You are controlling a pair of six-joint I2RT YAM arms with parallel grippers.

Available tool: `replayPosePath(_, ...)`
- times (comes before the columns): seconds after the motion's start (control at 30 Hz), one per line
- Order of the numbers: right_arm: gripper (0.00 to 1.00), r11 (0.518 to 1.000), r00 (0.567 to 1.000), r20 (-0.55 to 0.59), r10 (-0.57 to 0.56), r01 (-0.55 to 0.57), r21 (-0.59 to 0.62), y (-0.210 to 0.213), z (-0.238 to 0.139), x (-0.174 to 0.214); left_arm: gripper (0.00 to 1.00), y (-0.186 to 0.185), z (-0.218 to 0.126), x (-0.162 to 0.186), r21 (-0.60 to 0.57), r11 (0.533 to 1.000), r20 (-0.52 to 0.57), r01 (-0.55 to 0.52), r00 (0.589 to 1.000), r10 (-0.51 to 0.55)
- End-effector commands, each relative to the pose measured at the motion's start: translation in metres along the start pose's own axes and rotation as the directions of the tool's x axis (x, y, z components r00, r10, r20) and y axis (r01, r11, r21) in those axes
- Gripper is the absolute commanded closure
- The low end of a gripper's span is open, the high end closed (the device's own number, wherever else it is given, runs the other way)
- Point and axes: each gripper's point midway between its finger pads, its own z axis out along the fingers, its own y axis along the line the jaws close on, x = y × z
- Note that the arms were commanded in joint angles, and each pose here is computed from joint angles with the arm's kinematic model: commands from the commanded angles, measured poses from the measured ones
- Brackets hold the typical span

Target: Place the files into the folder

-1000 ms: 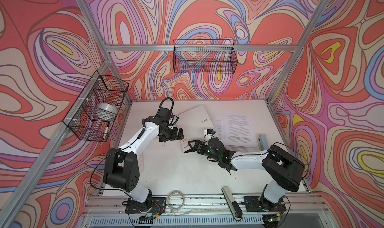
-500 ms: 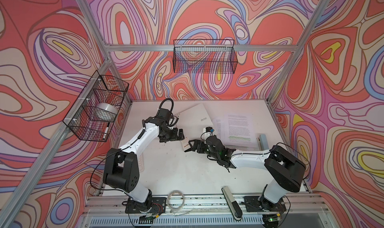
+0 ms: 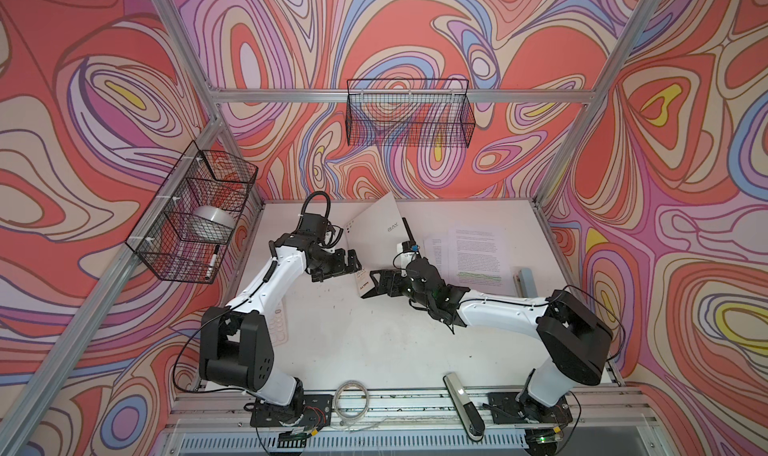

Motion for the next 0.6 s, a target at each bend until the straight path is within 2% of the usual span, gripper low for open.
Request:
replayPosePath(0.0,0.02,0.998,0.998,0.012,-0.056,0.056,-0.017,0.013,-0.003,-0.013,0.00,-0.015,-0.016,-0.009,0.054,0.998,0.033,-0.011,0.999,0.009)
replayPosePath(0.3,0.02,0.994,0.995,0.002,-0.097,0.097,-0.058,0.031,-0.001,-0.021,0.00,-0.035,-0.032,-0.042,0.088,0.994,0.096,-0.063,0.994,0.054)
replayPosePath(0.57,0.02,0.988,0.993,-0.008,-0.114,0.112,-0.102,0.047,0.002,-0.026,0.00,-0.055,-0.031,-0.079,0.141,0.990,0.111,-0.009,0.994,-0.006)
